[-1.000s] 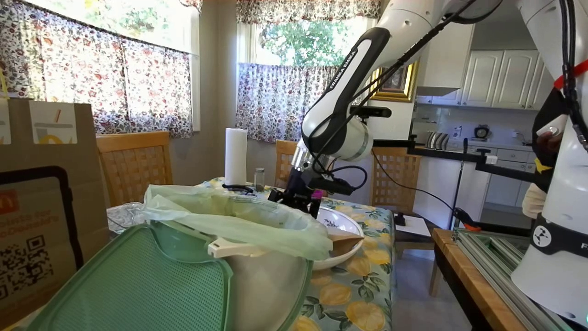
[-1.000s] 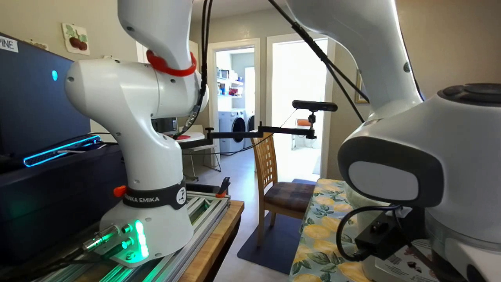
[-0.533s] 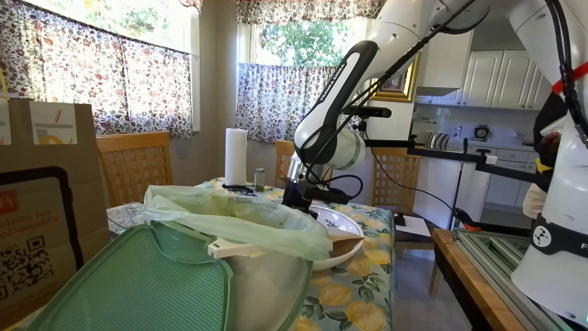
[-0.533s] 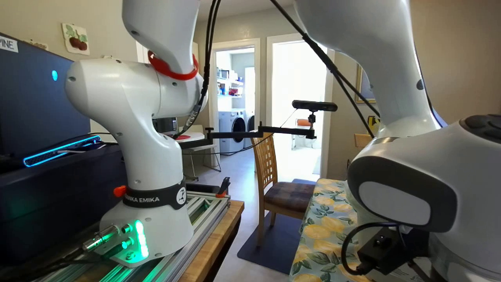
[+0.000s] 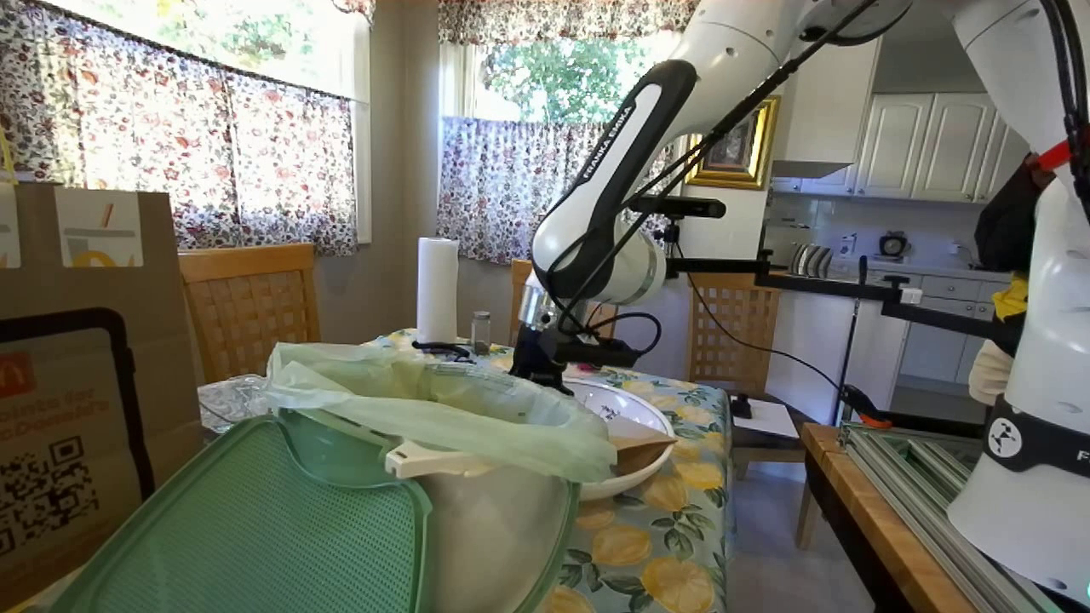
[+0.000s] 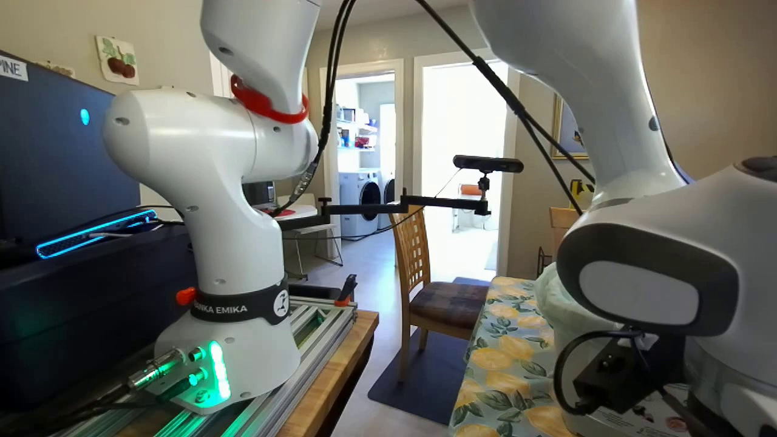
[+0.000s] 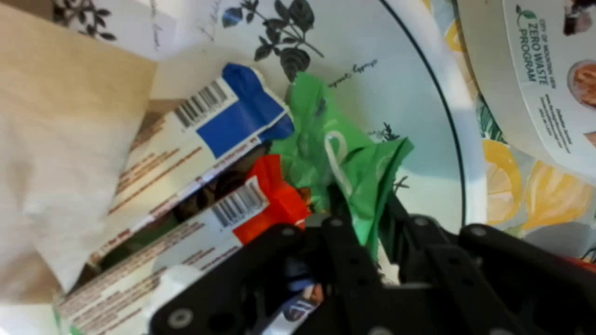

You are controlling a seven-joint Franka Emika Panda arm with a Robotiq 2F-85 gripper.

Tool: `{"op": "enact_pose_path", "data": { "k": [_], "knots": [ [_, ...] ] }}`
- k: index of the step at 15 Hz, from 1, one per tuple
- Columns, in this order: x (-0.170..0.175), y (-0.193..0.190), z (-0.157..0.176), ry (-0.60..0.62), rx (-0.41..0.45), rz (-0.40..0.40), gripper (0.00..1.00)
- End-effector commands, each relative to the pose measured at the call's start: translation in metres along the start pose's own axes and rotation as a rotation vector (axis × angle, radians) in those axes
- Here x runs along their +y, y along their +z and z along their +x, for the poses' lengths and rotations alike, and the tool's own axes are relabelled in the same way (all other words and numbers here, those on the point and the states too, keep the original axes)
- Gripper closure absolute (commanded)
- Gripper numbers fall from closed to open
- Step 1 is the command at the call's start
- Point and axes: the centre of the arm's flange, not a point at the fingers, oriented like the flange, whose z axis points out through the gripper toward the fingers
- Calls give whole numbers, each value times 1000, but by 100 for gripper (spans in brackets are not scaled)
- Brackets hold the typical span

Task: Put some of the contents of the white plate into the bin

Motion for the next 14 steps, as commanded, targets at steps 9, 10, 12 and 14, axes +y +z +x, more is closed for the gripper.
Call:
{"op": "enact_pose_path", "data": {
  "k": [9, 10, 12, 14],
  "knots": [
    [-49, -135, -43, -216, 136, -324, 95],
    [-53, -144, -44, -230, 151, -341, 95],
    [-59, -160, -49, -257, 193, -357, 95],
    [-72, -178, -56, -306, 241, -322, 95]
  ]
}}
